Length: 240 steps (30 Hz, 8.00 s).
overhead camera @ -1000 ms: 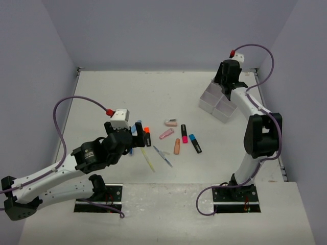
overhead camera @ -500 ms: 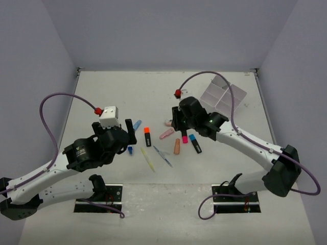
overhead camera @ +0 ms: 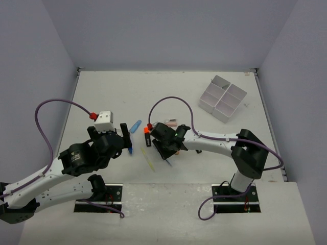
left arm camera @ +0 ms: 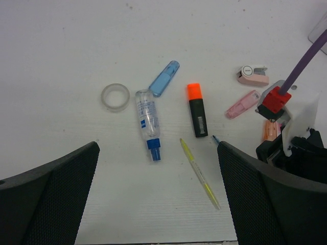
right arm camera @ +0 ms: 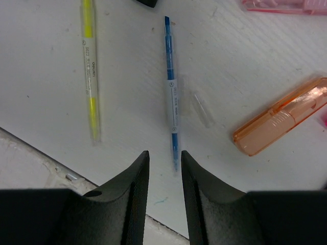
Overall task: Sort the stationery into containers
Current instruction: Pick up the pen from the center of the board, then close the pen cap on the pen.
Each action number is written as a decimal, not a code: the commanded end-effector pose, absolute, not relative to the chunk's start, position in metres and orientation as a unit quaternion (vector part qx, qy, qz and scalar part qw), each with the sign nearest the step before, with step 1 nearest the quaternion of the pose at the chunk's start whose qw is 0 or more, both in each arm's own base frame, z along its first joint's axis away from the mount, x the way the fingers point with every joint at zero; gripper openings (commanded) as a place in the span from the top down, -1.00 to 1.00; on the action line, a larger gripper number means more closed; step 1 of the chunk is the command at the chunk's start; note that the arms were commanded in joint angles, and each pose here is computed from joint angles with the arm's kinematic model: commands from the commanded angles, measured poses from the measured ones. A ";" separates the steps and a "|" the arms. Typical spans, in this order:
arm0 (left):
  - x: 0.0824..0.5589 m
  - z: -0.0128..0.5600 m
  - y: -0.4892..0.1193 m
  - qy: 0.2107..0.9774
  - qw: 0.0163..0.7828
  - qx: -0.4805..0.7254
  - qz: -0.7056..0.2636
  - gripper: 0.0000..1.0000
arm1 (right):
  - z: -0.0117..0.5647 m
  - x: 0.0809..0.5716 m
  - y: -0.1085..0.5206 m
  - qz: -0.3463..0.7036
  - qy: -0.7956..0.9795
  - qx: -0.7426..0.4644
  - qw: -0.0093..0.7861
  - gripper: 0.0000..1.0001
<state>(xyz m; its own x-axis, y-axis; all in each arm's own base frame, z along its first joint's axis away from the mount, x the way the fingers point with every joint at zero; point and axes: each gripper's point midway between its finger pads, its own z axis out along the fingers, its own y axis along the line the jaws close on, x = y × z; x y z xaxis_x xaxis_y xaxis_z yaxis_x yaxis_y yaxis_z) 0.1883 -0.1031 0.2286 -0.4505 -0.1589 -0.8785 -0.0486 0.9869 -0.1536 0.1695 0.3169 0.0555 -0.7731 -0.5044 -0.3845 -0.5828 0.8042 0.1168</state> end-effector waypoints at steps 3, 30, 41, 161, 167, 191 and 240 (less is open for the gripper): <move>0.194 0.228 -0.105 0.845 0.530 -0.061 -0.040 -1.00 | 0.054 0.172 0.331 0.119 0.932 -0.297 0.171 0.37; 0.194 0.230 -0.108 0.844 0.531 -0.054 -0.052 -1.00 | 0.010 0.168 0.345 0.095 0.935 -0.317 0.129 0.54; 0.193 0.231 -0.107 0.843 0.533 -0.055 -0.057 -1.00 | 0.006 0.175 0.355 0.086 0.937 -0.315 0.128 0.63; 0.196 0.366 -0.264 0.629 0.603 0.033 -0.489 1.00 | 0.292 0.140 0.315 0.584 0.654 -0.173 0.448 1.00; 0.193 0.364 -0.266 0.636 0.597 0.044 -0.488 1.00 | 0.298 0.144 0.322 0.581 0.655 -0.179 0.449 1.00; 0.194 0.345 -0.270 0.652 0.582 0.040 -0.485 1.00 | 0.306 0.152 0.321 0.554 0.667 -0.186 0.463 1.00; 0.166 0.380 -0.273 0.623 0.584 0.140 -0.500 1.00 | 0.337 0.160 0.349 0.515 0.611 -0.325 0.506 0.47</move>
<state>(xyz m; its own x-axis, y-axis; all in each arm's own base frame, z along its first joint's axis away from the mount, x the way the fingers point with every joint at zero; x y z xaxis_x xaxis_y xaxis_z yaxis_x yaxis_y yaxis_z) 0.1851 -0.2704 0.3474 -0.3380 -0.4162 -0.8441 0.6514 0.5440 -0.5290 0.1742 0.3312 0.3363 -0.3091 0.1476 -0.9395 -0.8619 0.3739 0.3424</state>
